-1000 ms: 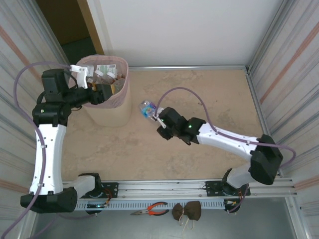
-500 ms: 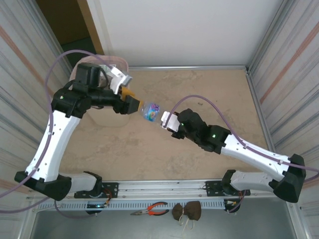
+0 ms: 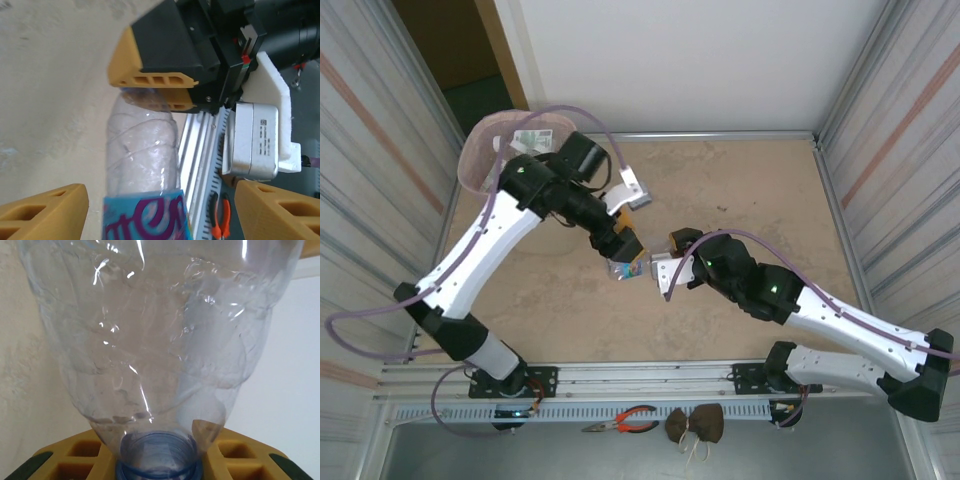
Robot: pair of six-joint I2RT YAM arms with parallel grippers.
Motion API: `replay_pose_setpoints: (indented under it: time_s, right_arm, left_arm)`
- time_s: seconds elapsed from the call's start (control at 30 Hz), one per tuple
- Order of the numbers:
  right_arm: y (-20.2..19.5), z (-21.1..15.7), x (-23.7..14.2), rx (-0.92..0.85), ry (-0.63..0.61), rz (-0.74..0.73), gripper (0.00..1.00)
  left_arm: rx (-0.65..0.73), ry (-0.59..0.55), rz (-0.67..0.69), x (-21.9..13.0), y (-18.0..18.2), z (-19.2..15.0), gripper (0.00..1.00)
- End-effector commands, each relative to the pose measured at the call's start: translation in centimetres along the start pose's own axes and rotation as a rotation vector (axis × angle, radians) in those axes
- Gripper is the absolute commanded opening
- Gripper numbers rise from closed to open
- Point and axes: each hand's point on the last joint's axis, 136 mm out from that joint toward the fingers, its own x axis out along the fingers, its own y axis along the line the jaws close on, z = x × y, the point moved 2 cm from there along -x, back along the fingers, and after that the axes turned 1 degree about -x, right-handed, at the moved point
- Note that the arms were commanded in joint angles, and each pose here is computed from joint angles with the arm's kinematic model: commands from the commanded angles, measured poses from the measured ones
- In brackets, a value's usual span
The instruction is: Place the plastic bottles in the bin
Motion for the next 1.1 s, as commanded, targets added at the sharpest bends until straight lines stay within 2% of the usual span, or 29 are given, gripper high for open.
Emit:
replay_pose_setpoints:
  time_s: [0.0, 0.2, 0.33, 0.57, 0.7, 0.8, 0.9, 1.07]
  right_arm:
    - [-3.1, 0.6, -1.6, -0.057, -0.016, -0.101, 0.23]
    - [-3.9, 0.9, -2.2, -0.085, -0.017, -0.136, 0.23]
    - [-4.2, 1.0, -2.7, -0.09, -0.024, -0.153, 0.22]
    - [-3.4, 0.6, -3.2, -0.098, -0.021, -0.141, 0.22]
    - [-3.3, 0.7, -3.5, -0.094, -0.035, -0.143, 0.22]
    - [-3.8, 1.0, -3.8, -0.088, -0.053, -0.166, 0.22]
    - [-4.1, 1.3, -3.8, -0.093, -0.057, -0.18, 0.22]
    - [-4.5, 1.5, -4.0, -0.091, -0.06, -0.192, 0.22]
  left_arm:
    - [0.014, 0.089, -0.061, 0.9, -1.3, -0.9, 0.77]
    - [-0.009, 0.219, -0.083, 3.4, -1.1, -1.6, 0.74]
    - [-0.019, 0.258, -0.074, 3.8, -0.7, -1.8, 0.7]
    - [0.012, 0.184, -0.052, 2.2, -1.1, -1.0, 0.68]
    - [-0.031, 0.201, -0.029, 2.1, -0.2, -1.5, 0.67]
    - [-0.033, 0.21, -0.086, 2.8, -0.8, -1.4, 0.71]
    - [-0.008, 0.249, -0.131, 4.0, -1.6, -1.3, 0.72]
    - [-0.002, 0.283, -0.185, 5.2, -2.1, -1.1, 0.6]
